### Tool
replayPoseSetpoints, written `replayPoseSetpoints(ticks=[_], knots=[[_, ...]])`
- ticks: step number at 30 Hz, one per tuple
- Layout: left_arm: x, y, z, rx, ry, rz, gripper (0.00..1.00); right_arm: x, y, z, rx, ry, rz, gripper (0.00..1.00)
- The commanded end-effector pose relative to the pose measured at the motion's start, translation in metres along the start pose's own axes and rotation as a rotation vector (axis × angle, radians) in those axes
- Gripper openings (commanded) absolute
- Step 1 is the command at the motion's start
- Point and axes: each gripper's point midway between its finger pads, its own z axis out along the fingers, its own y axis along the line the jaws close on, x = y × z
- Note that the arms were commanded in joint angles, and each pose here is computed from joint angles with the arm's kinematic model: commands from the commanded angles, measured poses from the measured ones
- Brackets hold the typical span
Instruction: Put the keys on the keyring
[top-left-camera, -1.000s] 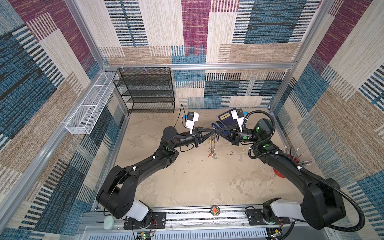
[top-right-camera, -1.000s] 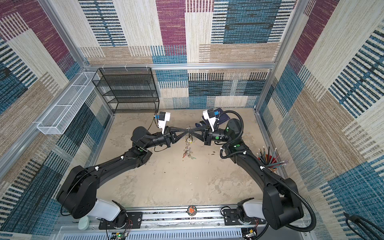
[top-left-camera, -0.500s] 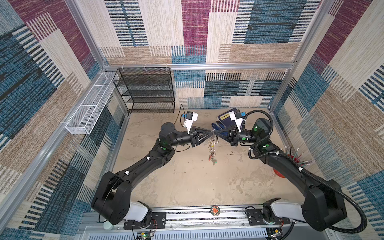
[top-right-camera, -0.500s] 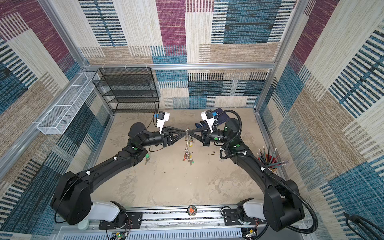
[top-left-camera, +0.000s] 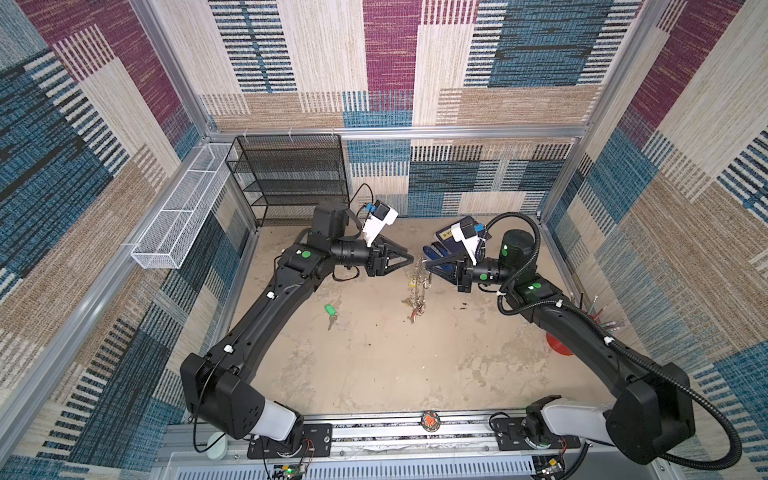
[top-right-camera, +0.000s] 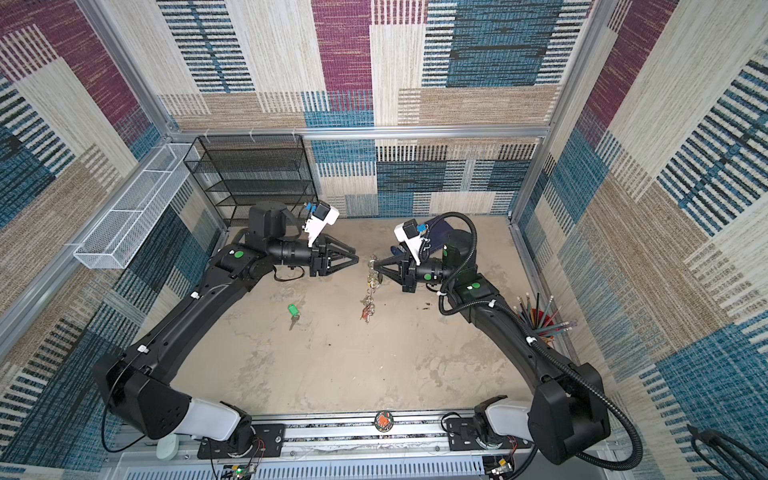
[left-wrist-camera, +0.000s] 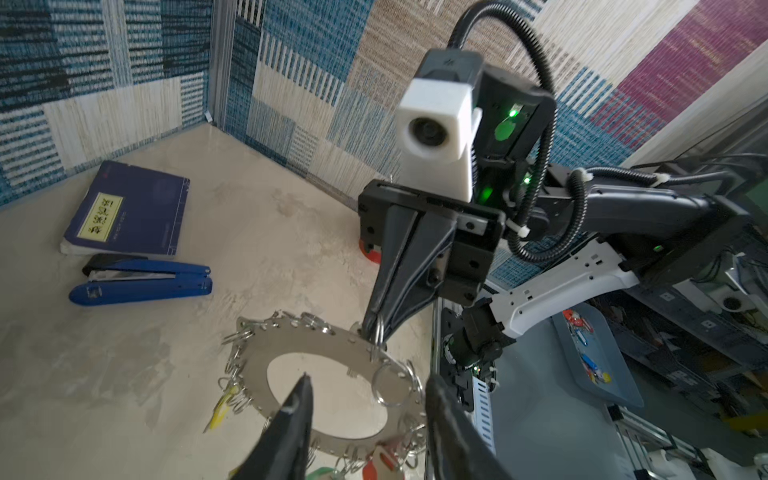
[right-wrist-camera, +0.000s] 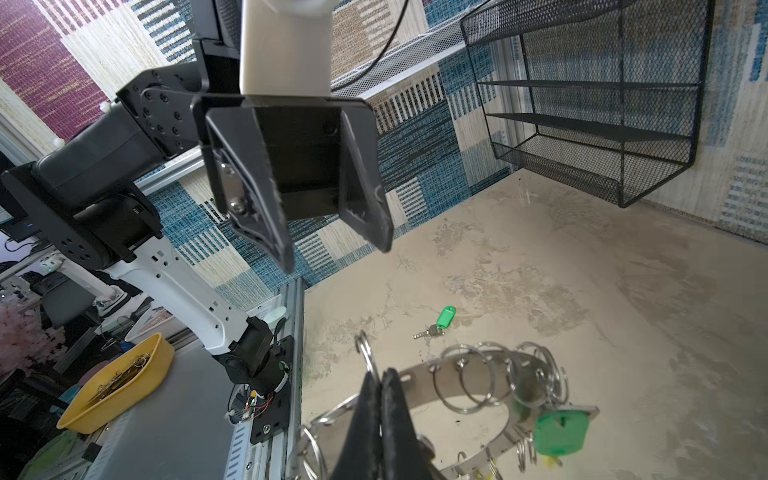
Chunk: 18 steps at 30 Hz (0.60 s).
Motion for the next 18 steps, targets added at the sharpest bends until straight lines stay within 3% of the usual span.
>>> replayPoseSetpoints(ticks=[1,8,18], knots=[[0.021,-0.001,0.004,0.005,0.106,-0.015,0.43,0.000,0.000,0.002,0.006,0.011,-0.029,0.00],[0.019,-0.007,0.023,0.016,0.137,0.007,0.40,0.006,0.001,0.006,0.001,0.028,-0.025,0.00],[0.017,-0.004,0.034,0.007,0.173,-0.001,0.20,0.007,0.004,0.007,-0.013,0.028,-0.029,0.00]])
